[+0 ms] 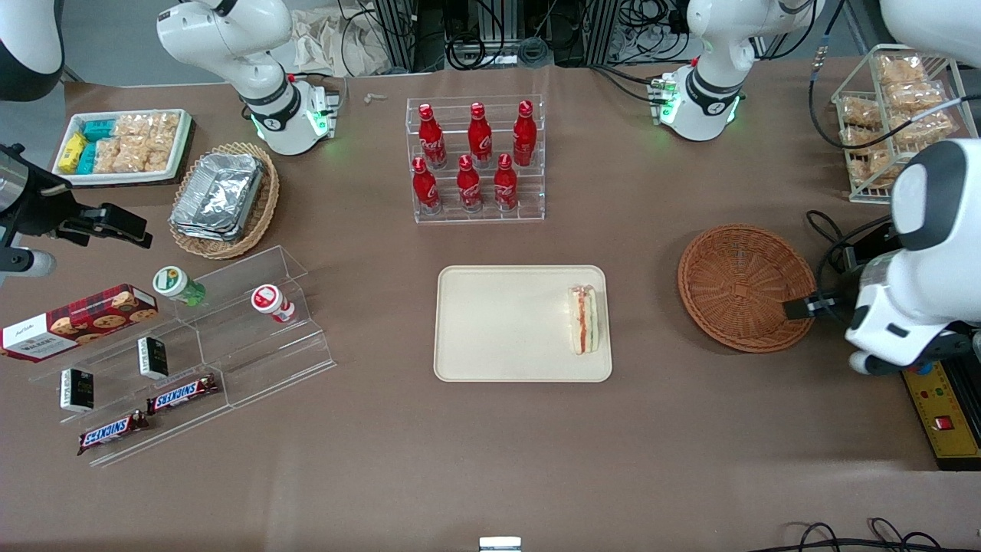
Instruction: Place sandwich from basket to tray
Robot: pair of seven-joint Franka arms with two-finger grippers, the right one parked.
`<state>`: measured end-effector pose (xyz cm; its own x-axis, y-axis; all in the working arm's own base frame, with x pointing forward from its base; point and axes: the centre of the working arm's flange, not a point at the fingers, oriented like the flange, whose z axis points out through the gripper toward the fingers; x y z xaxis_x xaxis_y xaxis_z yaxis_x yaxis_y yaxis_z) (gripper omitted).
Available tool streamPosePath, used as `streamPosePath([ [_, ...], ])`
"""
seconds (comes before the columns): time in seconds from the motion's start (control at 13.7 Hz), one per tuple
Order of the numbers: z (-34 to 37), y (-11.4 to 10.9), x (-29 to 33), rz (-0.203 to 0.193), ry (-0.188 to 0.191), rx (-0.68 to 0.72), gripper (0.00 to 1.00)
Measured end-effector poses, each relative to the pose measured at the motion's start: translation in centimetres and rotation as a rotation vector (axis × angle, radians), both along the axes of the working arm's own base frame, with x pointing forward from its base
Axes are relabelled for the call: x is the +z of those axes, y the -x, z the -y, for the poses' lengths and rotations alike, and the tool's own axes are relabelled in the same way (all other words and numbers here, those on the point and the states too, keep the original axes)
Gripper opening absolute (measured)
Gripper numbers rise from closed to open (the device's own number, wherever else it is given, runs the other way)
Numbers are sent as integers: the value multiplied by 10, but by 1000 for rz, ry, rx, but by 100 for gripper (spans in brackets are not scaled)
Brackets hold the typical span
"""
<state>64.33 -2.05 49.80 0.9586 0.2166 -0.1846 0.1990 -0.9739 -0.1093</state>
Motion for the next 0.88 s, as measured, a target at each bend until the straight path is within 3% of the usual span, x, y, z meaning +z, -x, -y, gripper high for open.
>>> streamPosePath([
  [0.51, -43, 13, 21, 12, 27, -143, 100],
  [0.88, -28, 12, 27, 39, 25, -171, 100],
])
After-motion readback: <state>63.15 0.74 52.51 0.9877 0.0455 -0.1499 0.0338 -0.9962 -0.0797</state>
